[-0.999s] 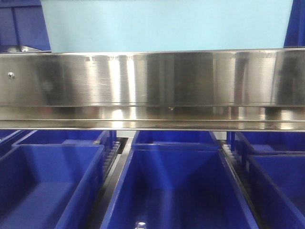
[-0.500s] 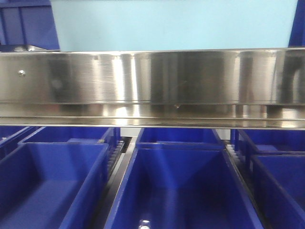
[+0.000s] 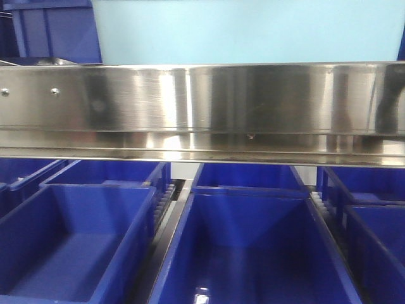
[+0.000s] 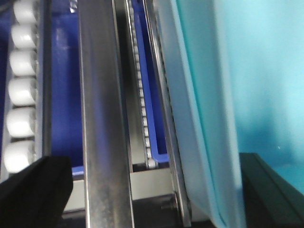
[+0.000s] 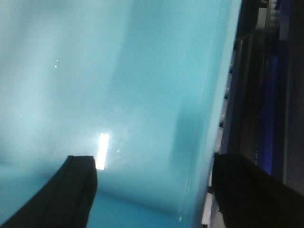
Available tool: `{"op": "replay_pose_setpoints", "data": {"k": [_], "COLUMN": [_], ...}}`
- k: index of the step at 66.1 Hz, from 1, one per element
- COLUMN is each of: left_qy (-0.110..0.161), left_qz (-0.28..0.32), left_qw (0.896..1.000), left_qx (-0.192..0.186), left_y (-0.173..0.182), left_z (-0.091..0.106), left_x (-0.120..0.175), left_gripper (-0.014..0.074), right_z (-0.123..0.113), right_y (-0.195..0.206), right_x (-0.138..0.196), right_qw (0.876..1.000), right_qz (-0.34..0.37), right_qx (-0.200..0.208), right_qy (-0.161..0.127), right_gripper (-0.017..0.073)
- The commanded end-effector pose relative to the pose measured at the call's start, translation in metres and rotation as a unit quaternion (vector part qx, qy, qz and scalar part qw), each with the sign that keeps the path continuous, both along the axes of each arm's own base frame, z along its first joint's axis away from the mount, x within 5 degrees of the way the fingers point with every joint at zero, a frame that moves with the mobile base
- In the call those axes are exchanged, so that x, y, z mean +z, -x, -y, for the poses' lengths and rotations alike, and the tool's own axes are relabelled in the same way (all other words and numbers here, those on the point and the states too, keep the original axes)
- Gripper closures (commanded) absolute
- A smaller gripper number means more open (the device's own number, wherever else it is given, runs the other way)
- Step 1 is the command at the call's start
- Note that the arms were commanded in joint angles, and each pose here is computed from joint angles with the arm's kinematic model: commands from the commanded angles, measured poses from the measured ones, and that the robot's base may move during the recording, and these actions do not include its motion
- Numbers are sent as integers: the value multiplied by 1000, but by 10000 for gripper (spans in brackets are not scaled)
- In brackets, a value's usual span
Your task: Move two blue bins to right shelf middle
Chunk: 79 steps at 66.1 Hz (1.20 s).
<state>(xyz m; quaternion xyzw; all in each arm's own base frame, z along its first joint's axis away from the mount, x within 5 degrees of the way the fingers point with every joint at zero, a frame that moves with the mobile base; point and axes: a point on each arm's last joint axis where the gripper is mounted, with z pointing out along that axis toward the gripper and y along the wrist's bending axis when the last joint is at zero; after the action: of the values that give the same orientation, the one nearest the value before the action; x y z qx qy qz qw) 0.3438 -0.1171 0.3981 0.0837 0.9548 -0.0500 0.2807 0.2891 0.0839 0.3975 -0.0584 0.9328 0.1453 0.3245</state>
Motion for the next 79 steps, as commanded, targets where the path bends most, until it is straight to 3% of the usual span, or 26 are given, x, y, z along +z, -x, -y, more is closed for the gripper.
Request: {"op": "replay_pose_setpoints", "data": {"k": [1, 15, 28, 43, 62, 79], "left_qy": [-4, 2, 15, 55, 57, 43], "left_qz": [3, 34, 55, 57, 58, 21], "left_qw": [1000, 999, 997, 996, 996, 998], "left_qx": [-7, -41, -42, -47, -47, -47], "left_y": [3, 3, 0, 0, -1, -14], "left_z": [1, 21, 23, 29, 30, 35], "left_x": [-1, 1, 3, 5, 5, -19], "left_gripper": [54, 54, 54, 54, 54, 54], "right_z": [0, 1, 1, 2, 3, 1], "right_y": [-2, -10, -14, -15, -15, -22], "right_x": [1, -8, -13, -13, -13, -25], "right_qw": [1000, 1000, 1000, 999, 999, 999], "right_qz": [17, 9, 2, 5, 7, -21], "right_qx": [-2, -5, -5, -6, -7, -4], "right_qy": [-2, 19, 27, 35, 43, 49], "right_gripper": [165, 165, 165, 165, 165, 165]}}
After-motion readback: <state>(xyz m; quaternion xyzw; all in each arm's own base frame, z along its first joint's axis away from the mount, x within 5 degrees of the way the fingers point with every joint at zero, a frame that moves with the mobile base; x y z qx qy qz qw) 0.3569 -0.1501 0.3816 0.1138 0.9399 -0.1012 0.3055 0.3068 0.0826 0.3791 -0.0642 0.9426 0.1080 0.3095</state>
